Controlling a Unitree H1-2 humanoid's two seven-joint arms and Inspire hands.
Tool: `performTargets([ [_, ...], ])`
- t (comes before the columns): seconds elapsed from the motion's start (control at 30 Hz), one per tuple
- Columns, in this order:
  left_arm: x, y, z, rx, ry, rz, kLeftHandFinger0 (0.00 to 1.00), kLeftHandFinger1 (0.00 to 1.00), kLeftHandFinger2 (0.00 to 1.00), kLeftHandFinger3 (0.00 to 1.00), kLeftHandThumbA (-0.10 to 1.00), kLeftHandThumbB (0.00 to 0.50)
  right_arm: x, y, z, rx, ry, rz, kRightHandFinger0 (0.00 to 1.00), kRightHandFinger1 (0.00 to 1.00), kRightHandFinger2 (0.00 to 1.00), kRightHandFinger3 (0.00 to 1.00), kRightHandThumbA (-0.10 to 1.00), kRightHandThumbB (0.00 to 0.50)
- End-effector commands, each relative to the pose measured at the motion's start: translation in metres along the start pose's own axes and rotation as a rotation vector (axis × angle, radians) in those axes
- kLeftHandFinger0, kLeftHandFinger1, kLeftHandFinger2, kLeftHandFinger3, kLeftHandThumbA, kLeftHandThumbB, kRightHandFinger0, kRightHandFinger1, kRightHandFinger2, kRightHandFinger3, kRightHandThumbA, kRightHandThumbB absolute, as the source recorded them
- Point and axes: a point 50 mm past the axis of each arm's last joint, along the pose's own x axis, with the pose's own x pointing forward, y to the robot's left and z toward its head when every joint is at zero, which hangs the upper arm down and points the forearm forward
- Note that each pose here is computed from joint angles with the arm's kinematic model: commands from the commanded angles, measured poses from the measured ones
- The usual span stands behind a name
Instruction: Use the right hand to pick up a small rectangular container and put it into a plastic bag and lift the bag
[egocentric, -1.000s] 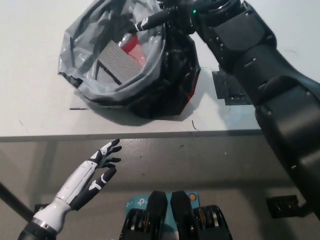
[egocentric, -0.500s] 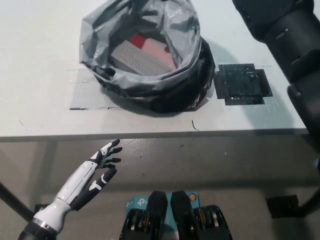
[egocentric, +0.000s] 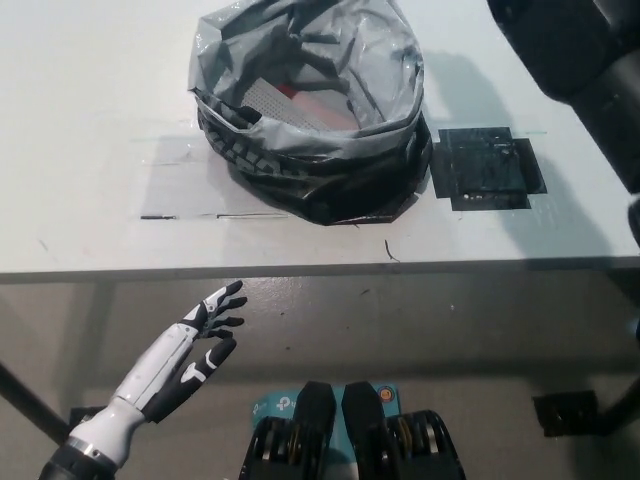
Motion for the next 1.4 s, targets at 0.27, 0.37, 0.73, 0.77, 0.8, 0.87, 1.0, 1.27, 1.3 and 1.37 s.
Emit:
performTargets([
  [0.27, 0.014, 0.031, 0.013, 0.034, -0.044, 0.050, 1.00, 1.00, 1.00, 1.00, 1.00, 0.165, -0.318, -0.093, -0.037, 0.083, -0.705, -0.700, 1.00, 1.00, 1.00, 1.00, 1.00, 0.334],
  [0.37, 0.015, 0.031, 0.014, 0.033, -0.048, 0.060, 1.00, 1.00, 1.00, 1.00, 1.00, 0.168, -0.355, -0.080, -0.048, 0.125, -0.697, -0.748, 1.00, 1.00, 1.00, 1.00, 1.00, 0.352],
  [0.73, 0.025, 0.035, 0.011, 0.049, -0.043, 0.074, 1.00, 1.00, 1.00, 1.00, 1.00, 0.190, -0.422, -0.027, -0.067, 0.201, -0.944, -0.947, 1.00, 1.00, 1.00, 1.00, 1.00, 0.420],
  [0.77, 0.025, 0.035, 0.011, 0.049, -0.043, 0.074, 1.00, 1.00, 1.00, 1.00, 1.00, 0.191, -0.425, -0.027, -0.068, 0.207, -0.971, -0.950, 1.00, 1.00, 1.00, 1.00, 1.00, 0.408],
  [0.8, 0.024, 0.035, 0.011, 0.048, -0.043, 0.075, 1.00, 1.00, 1.00, 1.00, 1.00, 0.192, -0.428, -0.028, -0.068, 0.210, -0.994, -0.954, 1.00, 1.00, 1.00, 1.00, 1.00, 0.406],
  [0.87, 0.024, 0.034, 0.011, 0.049, -0.043, 0.075, 1.00, 1.00, 1.00, 1.00, 1.00, 0.192, -0.429, -0.029, -0.069, 0.207, -1.000, -0.958, 1.00, 1.00, 1.00, 1.00, 1.00, 0.417],
  [1.0, 0.018, 0.030, 0.007, 0.039, -0.038, 0.081, 1.00, 1.00, 1.00, 1.00, 1.00, 0.175, -0.435, -0.037, -0.070, 0.206, -1.031, -0.958, 1.00, 1.00, 1.00, 1.00, 1.00, 0.408],
  [1.27, 0.017, 0.029, 0.005, 0.039, -0.035, 0.085, 1.00, 1.00, 1.00, 1.00, 1.00, 0.165, -0.429, -0.037, -0.065, 0.246, -1.047, -1.007, 1.00, 1.00, 1.00, 1.00, 1.00, 0.411],
  [1.3, 0.015, 0.029, 0.005, 0.038, -0.034, 0.084, 1.00, 1.00, 1.00, 1.00, 1.00, 0.165, -0.428, -0.035, -0.065, 0.246, -1.046, -1.008, 1.00, 1.00, 1.00, 1.00, 1.00, 0.411],
  [1.37, 0.012, 0.025, 0.003, 0.030, -0.024, 0.086, 1.00, 1.00, 1.00, 1.00, 1.00, 0.166, -0.423, -0.007, -0.068, 0.349, -1.006, -0.962, 1.00, 1.00, 1.00, 1.00, 1.00, 0.434],
])
